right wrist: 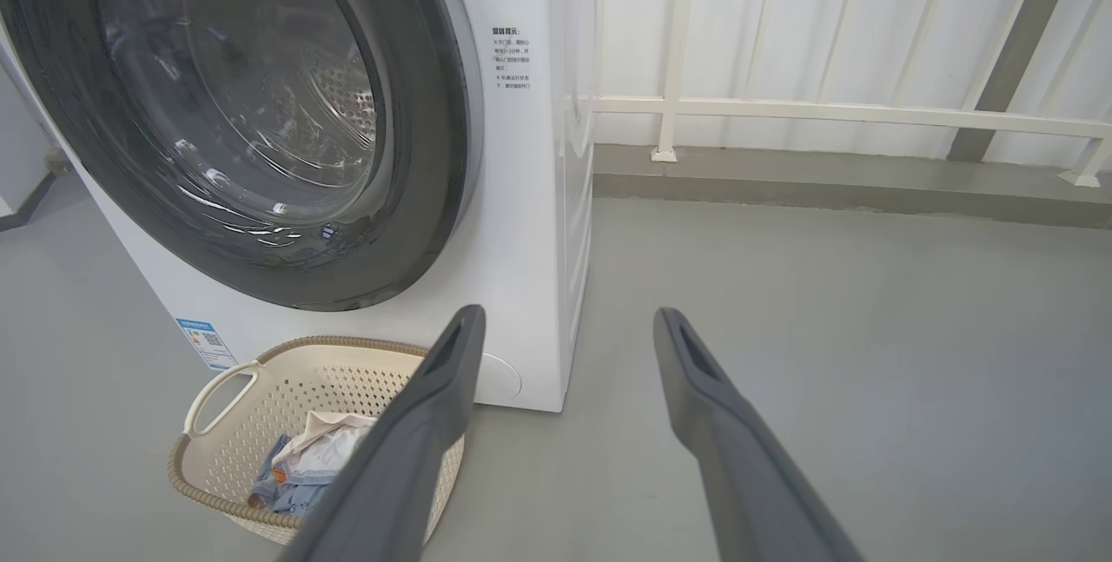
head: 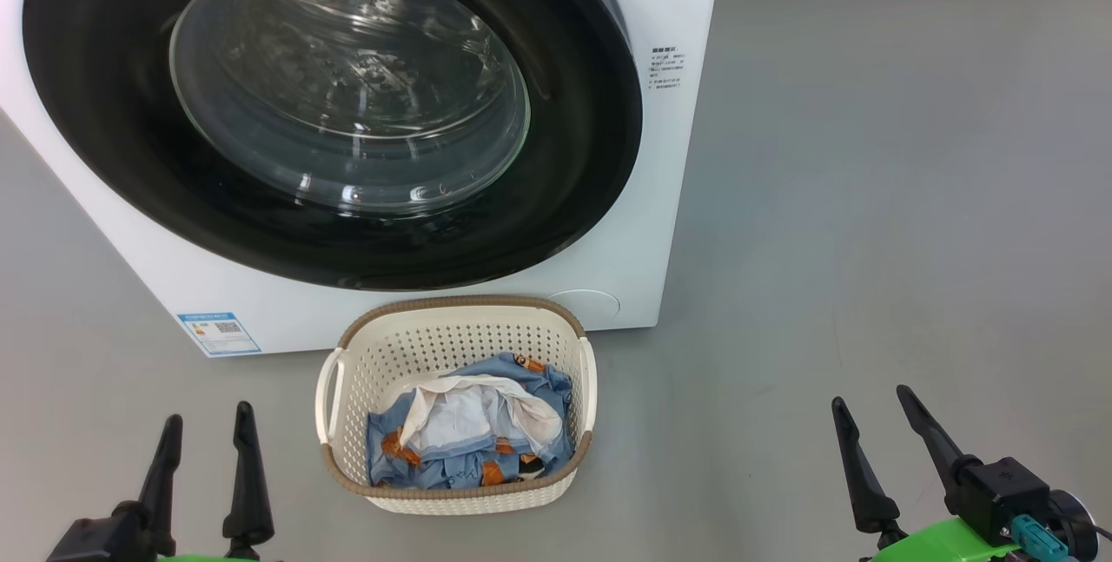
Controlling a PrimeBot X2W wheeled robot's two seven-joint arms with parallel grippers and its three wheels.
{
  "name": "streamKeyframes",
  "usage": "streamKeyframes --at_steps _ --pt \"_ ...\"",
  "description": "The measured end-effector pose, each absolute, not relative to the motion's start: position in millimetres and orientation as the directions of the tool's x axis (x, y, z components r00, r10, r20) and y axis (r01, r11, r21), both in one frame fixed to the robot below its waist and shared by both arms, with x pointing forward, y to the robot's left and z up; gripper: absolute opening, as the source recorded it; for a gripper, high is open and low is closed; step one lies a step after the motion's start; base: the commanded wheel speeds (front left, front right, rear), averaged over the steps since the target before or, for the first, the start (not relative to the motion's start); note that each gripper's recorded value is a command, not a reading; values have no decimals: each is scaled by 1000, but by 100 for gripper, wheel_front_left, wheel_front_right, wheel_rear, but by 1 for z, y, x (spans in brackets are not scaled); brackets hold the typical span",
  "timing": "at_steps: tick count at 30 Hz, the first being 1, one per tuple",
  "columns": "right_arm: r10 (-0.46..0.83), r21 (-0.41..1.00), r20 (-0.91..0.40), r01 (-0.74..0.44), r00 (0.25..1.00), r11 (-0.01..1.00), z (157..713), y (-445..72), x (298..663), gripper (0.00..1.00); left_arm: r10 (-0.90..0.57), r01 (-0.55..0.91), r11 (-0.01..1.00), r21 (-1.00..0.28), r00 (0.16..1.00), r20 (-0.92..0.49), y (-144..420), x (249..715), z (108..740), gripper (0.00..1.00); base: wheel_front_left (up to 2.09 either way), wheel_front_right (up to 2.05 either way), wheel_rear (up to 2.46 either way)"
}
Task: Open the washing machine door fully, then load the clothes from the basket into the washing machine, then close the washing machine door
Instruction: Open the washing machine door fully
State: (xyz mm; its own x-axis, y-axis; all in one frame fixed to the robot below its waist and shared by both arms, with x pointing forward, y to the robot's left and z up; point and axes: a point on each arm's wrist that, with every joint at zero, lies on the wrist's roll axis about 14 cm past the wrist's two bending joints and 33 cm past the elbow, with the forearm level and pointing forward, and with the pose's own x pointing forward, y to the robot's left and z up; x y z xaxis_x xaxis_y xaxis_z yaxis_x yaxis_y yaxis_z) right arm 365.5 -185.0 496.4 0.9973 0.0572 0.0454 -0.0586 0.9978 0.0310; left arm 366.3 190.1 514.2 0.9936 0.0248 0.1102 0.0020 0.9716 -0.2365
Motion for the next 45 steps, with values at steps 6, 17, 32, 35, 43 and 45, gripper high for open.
streamKeyframes --at_steps 6,17,32,35,43,45 --pt "57 32 48 -59 997 998 497 -185 365 100 27 0 972 -236 993 112 191 366 515 100 0 0 0" --pt "54 37 58 -56 997 998 500 -185 364 0 19 10 972 -236 993 119 190 365 517 100 0 0 0" --pt "-240 519 102 154 965 841 509 -253 360 0 20 5 972 -235 994 106 191 366 512 100 0 0 0" --pt "-324 649 93 190 941 736 508 -273 359 0 21 3 972 -234 995 100 191 366 510 100 0 0 0" --pt "-548 931 27 178 836 318 497 -326 358 0 21 -5 974 -226 997 69 193 369 500 100 0 0 0" --pt "-576 964 16 141 817 227 497 -333 362 0 27 -14 974 -225 998 57 195 371 496 100 0 0 0"
